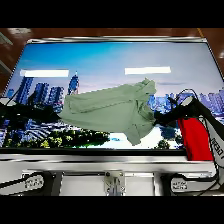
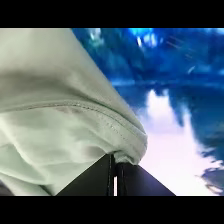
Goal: Fold the shirts.
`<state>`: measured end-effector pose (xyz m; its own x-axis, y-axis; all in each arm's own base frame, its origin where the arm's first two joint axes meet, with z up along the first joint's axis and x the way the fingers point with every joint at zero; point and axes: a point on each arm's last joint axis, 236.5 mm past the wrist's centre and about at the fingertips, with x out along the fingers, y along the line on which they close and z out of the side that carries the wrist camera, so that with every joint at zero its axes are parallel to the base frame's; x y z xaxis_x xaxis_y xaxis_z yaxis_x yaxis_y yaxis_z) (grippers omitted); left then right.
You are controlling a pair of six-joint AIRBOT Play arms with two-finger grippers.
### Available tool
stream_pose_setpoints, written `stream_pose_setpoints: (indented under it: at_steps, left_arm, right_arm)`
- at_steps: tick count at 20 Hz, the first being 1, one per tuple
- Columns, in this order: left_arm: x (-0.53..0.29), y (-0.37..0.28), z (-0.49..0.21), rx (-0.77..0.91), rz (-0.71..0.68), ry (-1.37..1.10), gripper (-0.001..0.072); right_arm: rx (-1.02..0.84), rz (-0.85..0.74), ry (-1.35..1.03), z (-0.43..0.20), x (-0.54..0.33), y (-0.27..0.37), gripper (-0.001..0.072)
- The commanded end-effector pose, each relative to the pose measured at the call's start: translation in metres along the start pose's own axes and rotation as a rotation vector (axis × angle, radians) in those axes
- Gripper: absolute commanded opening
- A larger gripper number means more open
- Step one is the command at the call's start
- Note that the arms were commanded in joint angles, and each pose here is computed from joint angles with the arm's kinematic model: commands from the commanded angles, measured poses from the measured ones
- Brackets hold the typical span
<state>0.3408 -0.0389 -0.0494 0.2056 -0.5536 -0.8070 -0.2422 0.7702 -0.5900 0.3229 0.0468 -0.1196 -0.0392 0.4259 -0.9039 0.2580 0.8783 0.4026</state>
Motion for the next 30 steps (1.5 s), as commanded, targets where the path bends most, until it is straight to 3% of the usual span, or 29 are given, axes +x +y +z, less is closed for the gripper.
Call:
stream_pose_setpoints:
  at_steps: [1, 4, 6, 9, 13, 17, 22, 27, 30]
  left_arm:
    - [-0.044, -0.032, 0.033, 0.116, -0.001, -0.146, 0.0038]
    - [-0.171, -0.126, 0.082, 0.362, -0.007, -0.521, 0.0039]
    - [-0.288, -0.212, 0.079, 0.544, -0.039, -0.847, 0.0040]
    - [-0.465, -0.326, -0.002, 0.758, -0.140, -1.354, 0.0040]
    - [-0.550, -0.372, -0.114, 0.850, -0.208, -1.608, 0.0040]
    - [-0.536, -0.342, -0.143, 0.801, -0.042, -1.555, 0.0040]
    - [-0.495, -0.298, -0.136, 0.746, 0.147, -1.357, 0.0040]
    - [-0.456, -0.250, -0.096, 0.636, 0.254, -1.203, 0.0040]
    - [-0.392, -0.201, -0.060, 0.533, 0.285, -0.989, 0.0040]
  right_arm:
    - [-0.130, 0.036, -0.150, 0.020, -0.052, 0.033, 0.0060]
    - [-0.359, 0.031, -0.573, 0.056, -0.202, 0.100, 0.0060]
    - [-0.497, 0.031, -1.018, 0.047, -0.357, 0.163, 0.0060]
    - [-0.637, 0.022, -1.670, -0.060, -0.572, 0.227, 0.0060]
    - [-0.693, -0.069, -1.957, -0.194, -0.657, 0.235, 0.0060]
    - [-0.661, -0.199, -1.910, -0.234, -0.643, 0.209, 0.0060]
    - [-0.621, -0.287, -1.680, -0.221, -0.596, 0.181, 0.0060]
    - [-0.536, -0.311, -1.376, -0.155, -0.541, 0.156, 0.0060]
    - [-0.436, -0.319, -1.017, -0.093, -0.466, 0.125, 0.0060]
